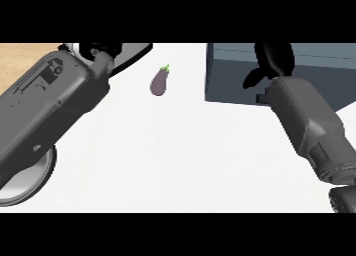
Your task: Pick up the can, place it into the drawer and close the drawer
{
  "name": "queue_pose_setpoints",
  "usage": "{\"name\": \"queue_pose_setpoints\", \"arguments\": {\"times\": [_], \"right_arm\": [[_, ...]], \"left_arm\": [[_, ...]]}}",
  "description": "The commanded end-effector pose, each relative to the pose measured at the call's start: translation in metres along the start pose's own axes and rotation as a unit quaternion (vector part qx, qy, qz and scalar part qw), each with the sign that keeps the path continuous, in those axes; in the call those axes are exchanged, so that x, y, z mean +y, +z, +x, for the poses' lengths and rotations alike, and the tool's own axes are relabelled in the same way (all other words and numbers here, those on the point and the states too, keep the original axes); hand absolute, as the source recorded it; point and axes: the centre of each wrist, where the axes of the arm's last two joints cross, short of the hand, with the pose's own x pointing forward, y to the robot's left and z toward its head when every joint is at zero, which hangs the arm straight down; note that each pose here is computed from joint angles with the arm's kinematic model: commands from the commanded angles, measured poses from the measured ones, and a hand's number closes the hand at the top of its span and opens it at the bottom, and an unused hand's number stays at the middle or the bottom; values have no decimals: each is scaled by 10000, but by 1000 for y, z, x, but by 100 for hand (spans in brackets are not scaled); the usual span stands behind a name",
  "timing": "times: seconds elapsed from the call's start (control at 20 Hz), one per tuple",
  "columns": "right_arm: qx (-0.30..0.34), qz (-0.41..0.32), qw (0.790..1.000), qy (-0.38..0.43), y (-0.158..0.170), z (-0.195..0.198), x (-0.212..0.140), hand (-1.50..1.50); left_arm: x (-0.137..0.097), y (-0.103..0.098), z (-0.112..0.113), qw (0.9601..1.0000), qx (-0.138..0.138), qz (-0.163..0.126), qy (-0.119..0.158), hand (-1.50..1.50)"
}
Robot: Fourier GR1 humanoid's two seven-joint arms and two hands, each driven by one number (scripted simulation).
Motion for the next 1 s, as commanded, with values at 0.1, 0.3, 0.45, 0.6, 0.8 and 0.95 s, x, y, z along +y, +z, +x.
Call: {"name": "queue_pose_setpoints", "arguments": {"times": [0.1,0.3,0.45,0.6,0.8,0.95], "right_arm": [[201,-336,9992,-33,-33,0,-37,-150],[-158,101,9967,-794,-42,15,-44,-150],[103,172,9811,-1923,-31,34,-23,-150],[398,127,9563,-2894,-30,27,-23,-150],[524,-47,9336,-3545,-28,14,-24,-150],[482,-40,9272,-3715,-34,16,-30,-150]], "left_arm": [[-4,6,7,9999,-12,-125,52,-150],[8,6,10,9999,4,-97,-26,-150],[-3,9,13,9999,-101,-94,39,-150],[7,8,12,9999,-46,-109,-17,-150],[16,8,10,10000,20,-24,-48,-150],[5,18,7,10000,4,-91,20,-150]]}}
